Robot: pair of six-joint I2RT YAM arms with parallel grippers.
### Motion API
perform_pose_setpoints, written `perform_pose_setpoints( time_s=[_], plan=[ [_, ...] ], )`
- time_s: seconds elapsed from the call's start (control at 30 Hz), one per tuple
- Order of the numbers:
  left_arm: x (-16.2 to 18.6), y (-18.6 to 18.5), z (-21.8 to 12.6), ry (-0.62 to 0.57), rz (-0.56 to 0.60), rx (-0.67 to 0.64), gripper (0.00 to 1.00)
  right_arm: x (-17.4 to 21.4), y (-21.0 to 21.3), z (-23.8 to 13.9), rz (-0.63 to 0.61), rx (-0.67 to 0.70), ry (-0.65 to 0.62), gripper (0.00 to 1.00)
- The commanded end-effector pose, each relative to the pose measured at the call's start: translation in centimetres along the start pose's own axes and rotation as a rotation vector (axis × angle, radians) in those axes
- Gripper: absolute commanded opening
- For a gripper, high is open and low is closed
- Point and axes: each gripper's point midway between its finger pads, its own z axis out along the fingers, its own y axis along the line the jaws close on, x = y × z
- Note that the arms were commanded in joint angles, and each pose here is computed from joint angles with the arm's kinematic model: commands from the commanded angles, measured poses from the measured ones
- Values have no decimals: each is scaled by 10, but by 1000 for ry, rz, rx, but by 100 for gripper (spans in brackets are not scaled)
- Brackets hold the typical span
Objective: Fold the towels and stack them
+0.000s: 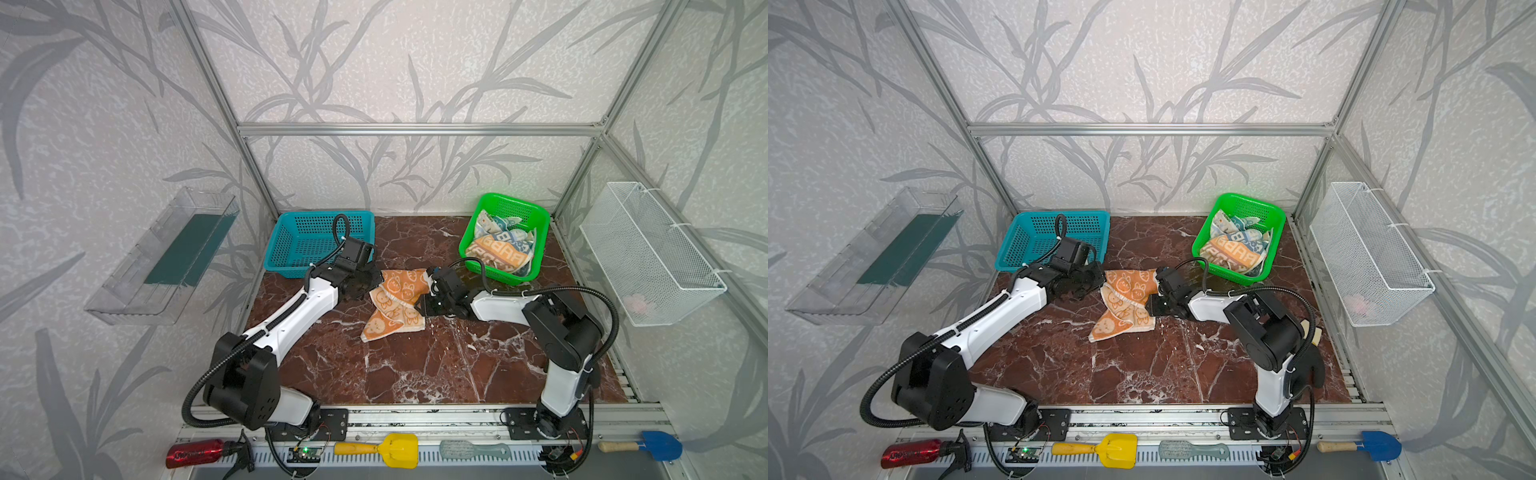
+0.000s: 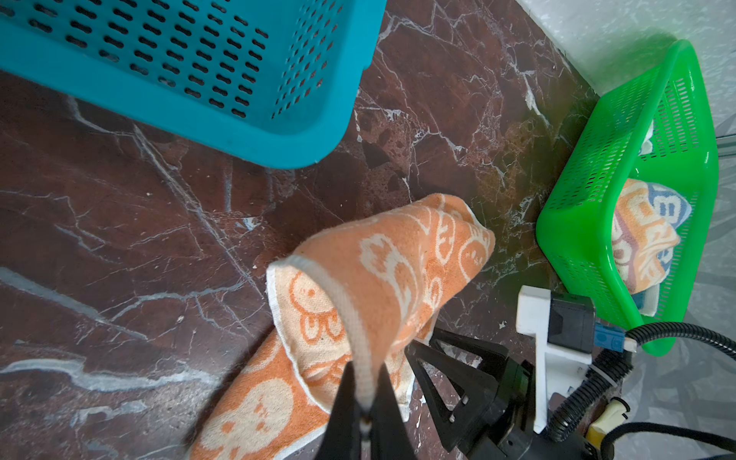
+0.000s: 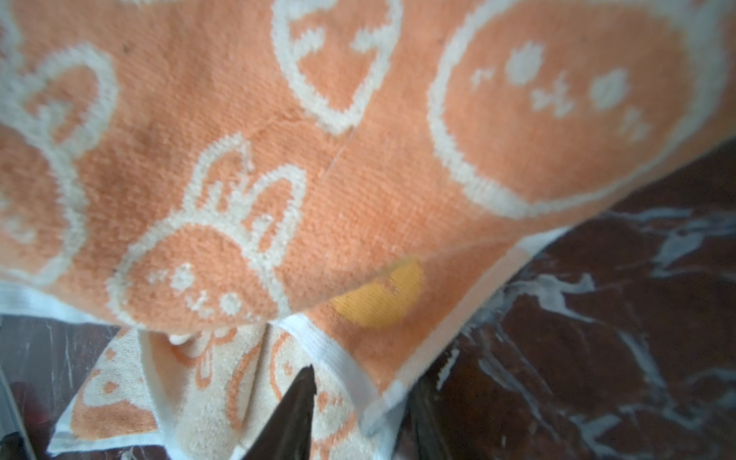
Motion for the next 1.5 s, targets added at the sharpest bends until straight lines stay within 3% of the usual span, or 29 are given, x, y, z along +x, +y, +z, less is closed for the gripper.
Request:
perform_pose_setpoints(
  time_s=[0.0, 0.3, 0.5, 0.63, 0.83, 1.07, 1.23, 1.47],
  plan=[
    [-4, 3, 2, -17, 0, -13, 0, 14, -4, 3, 52, 9, 38, 34],
    [-4, 5, 0, -22, 4, -16, 0, -3, -7, -7, 22, 73, 12, 5],
    [-8, 4, -5, -39, 20, -18, 0, -24, 0, -29, -49, 121, -11, 0],
    [-28, -11, -22, -94, 57, -4, 0, -49, 9, -65, -121, 161, -59, 0],
    [-66, -46, -60, -203, 122, 50, 0, -91, 42, -142, -229, 148, -184, 0],
    [-111, -109, -154, -388, 210, 243, 0, -144, 94, -286, -367, 129, -479, 0],
    [-108, -150, -222, -456, 305, 419, 0, -145, 119, -373, -425, 74, -638, 0],
    [-89, -172, -317, -529, 358, 575, 0, -117, 142, -471, -474, -45, -778, 0]
  ],
)
